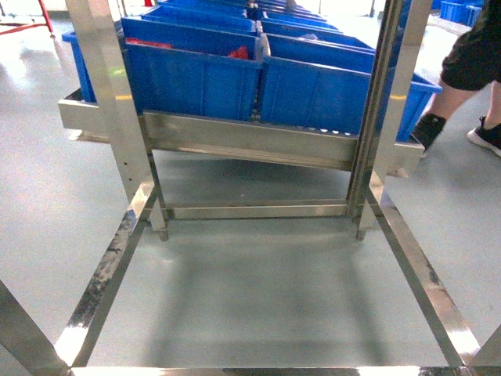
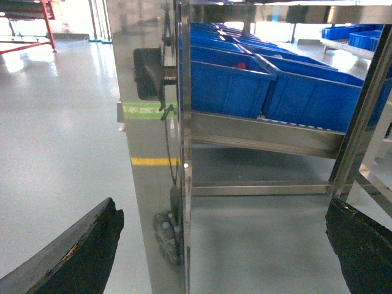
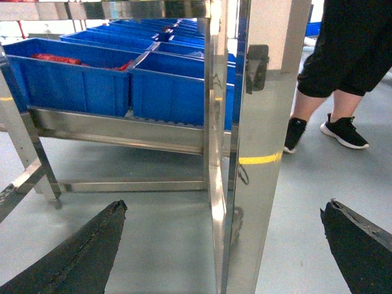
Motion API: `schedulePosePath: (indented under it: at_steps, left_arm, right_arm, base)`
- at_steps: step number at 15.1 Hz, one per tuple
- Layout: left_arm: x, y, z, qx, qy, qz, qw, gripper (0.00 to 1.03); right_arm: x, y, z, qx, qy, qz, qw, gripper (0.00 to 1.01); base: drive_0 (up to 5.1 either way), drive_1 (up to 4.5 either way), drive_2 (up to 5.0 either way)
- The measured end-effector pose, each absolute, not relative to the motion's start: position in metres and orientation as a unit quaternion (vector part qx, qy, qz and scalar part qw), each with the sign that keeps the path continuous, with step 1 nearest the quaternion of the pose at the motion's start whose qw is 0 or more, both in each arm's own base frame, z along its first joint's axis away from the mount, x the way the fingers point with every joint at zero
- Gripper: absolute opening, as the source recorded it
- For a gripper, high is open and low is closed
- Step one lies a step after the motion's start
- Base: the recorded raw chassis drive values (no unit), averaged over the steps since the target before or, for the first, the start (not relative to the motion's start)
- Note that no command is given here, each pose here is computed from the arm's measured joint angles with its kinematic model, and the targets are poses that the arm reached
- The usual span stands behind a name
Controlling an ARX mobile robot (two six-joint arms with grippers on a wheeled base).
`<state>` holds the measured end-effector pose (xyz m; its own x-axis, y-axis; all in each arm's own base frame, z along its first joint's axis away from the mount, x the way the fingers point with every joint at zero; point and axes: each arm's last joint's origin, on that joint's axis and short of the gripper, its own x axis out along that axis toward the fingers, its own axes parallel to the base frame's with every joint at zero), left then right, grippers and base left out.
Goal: Pick capacitor and pack into box
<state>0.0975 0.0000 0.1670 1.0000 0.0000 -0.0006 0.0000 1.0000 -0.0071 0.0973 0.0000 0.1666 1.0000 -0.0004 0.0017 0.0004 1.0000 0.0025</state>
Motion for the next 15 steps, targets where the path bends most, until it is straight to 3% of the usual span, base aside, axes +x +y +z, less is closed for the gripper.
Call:
schedulePosePath:
  at_steps: [15]
  left_arm:
    - [0.0975, 0.0, 0.1666, -0.004, 0.002, 0.001, 1.0, 0.98]
  right_arm:
    - [0.0973, 0.0, 0.1666, 0.001, -0.001, -0.001, 1.0, 0.98]
  base:
    - [0.0, 0.0, 0.0]
